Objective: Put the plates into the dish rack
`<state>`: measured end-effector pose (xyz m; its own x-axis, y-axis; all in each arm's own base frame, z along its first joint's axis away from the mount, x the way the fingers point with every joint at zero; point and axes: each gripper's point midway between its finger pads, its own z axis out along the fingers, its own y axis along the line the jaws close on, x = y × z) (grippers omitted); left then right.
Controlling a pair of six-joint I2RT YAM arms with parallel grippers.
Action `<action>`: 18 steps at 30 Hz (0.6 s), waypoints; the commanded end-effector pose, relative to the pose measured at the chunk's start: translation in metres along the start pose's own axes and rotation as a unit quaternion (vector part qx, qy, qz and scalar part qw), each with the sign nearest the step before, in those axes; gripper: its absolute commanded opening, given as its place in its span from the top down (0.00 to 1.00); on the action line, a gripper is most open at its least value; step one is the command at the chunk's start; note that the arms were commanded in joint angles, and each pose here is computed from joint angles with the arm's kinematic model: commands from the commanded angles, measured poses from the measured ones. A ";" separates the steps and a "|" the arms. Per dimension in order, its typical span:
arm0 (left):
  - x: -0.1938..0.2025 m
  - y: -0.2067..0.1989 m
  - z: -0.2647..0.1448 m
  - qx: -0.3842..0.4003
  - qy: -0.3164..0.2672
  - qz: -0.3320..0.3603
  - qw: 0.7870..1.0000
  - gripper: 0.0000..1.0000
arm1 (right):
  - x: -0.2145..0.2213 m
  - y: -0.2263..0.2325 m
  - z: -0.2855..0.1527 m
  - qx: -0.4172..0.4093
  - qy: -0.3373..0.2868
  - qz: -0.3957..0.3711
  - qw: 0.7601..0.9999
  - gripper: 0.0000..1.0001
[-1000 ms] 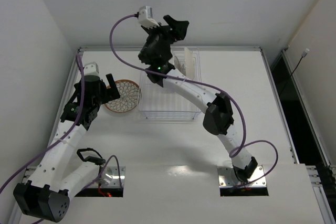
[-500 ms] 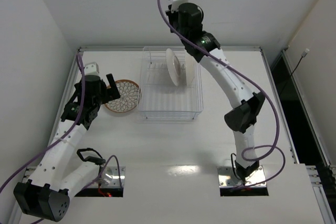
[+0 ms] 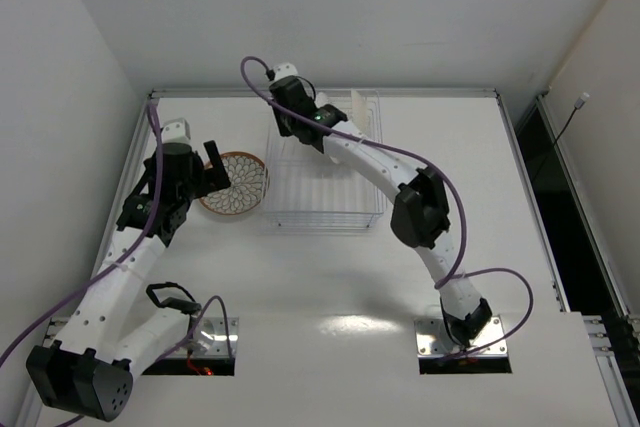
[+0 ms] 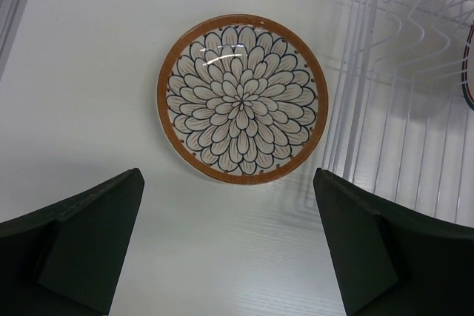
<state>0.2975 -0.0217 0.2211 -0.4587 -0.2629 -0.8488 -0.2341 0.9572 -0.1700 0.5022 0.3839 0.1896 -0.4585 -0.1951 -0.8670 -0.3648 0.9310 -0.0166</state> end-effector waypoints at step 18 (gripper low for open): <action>-0.009 -0.009 0.000 0.019 -0.011 -0.004 1.000 0.00 | 0.015 -0.054 0.004 0.232 -0.033 0.033 0.972 1.00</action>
<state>0.2981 -0.0246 0.2191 -0.4689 -0.2625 -0.8433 -0.2227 0.9591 -0.1747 0.5123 0.3488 0.1662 -0.4322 -0.1642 -0.8867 -0.0132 0.9843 -0.1758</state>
